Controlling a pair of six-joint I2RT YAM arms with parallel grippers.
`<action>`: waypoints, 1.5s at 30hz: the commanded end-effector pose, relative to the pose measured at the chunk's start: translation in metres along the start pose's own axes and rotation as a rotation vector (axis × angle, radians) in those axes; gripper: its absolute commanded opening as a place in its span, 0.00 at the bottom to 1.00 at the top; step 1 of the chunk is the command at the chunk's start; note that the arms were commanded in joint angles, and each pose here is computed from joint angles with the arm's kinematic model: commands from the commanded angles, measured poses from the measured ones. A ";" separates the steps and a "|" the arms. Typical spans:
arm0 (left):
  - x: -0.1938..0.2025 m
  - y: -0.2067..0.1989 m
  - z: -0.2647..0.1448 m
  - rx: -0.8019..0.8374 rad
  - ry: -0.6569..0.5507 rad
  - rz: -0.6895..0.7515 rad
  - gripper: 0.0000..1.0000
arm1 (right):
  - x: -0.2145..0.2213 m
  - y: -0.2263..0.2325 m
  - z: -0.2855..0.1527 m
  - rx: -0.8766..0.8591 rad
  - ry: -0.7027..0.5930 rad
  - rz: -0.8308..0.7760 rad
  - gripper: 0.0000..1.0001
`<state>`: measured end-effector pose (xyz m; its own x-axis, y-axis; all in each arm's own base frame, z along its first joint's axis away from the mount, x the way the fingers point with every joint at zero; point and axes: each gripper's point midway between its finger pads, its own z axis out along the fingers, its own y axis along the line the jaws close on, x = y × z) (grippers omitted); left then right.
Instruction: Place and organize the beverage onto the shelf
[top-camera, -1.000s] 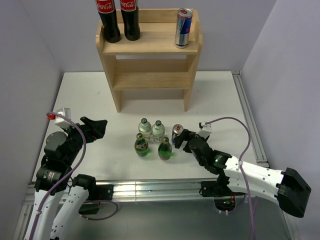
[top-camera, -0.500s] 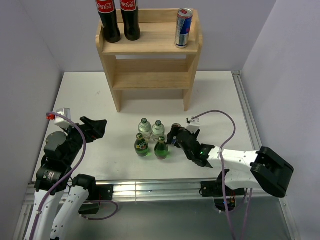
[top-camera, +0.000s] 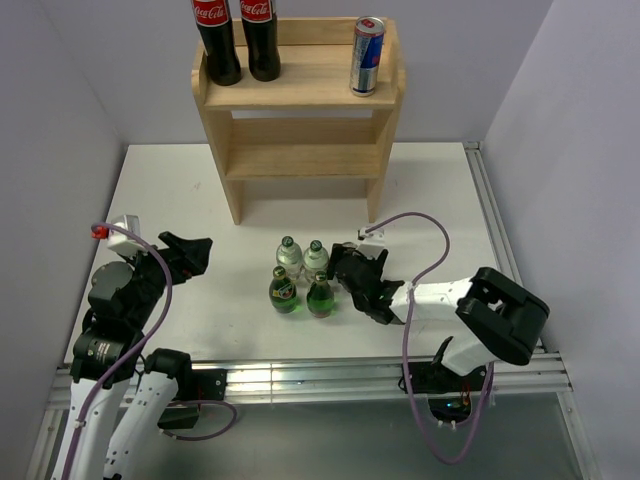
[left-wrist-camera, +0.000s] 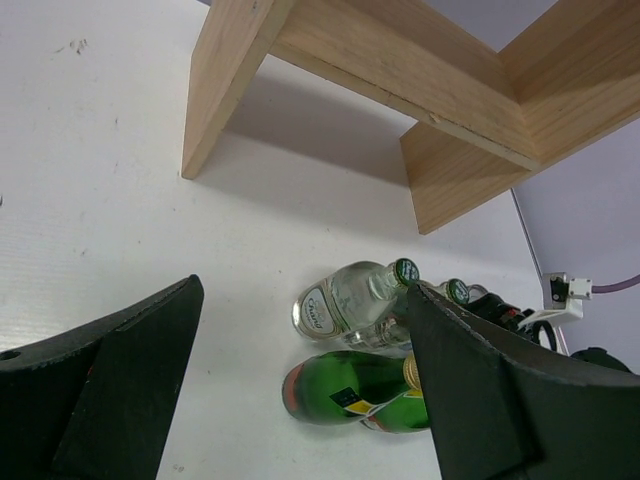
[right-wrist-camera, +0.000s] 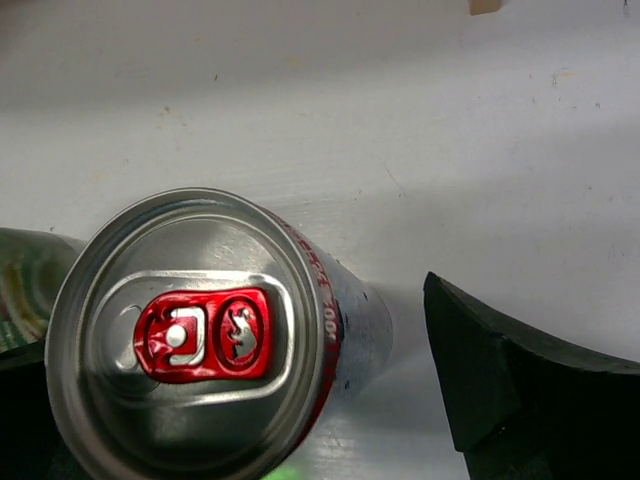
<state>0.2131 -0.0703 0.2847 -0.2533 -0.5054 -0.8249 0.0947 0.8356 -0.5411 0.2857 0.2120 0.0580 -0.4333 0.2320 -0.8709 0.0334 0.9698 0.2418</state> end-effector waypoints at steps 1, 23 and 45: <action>-0.005 -0.002 0.003 0.015 -0.018 0.014 0.90 | -0.020 0.007 0.008 0.029 -0.086 0.038 0.93; -0.010 -0.001 0.002 0.018 -0.039 0.015 0.90 | -0.083 0.007 -0.028 0.059 -0.155 0.007 0.00; -0.017 0.006 -0.001 -0.012 -0.072 0.010 0.89 | -0.421 0.144 -0.148 -0.128 -0.572 -0.274 0.00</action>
<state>0.2165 -0.0584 0.2842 -0.2245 -0.5165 -0.8263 0.0616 0.8388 -0.5410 0.3333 0.2449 0.4923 0.0728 0.1257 -0.9894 -0.1624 0.9803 0.1126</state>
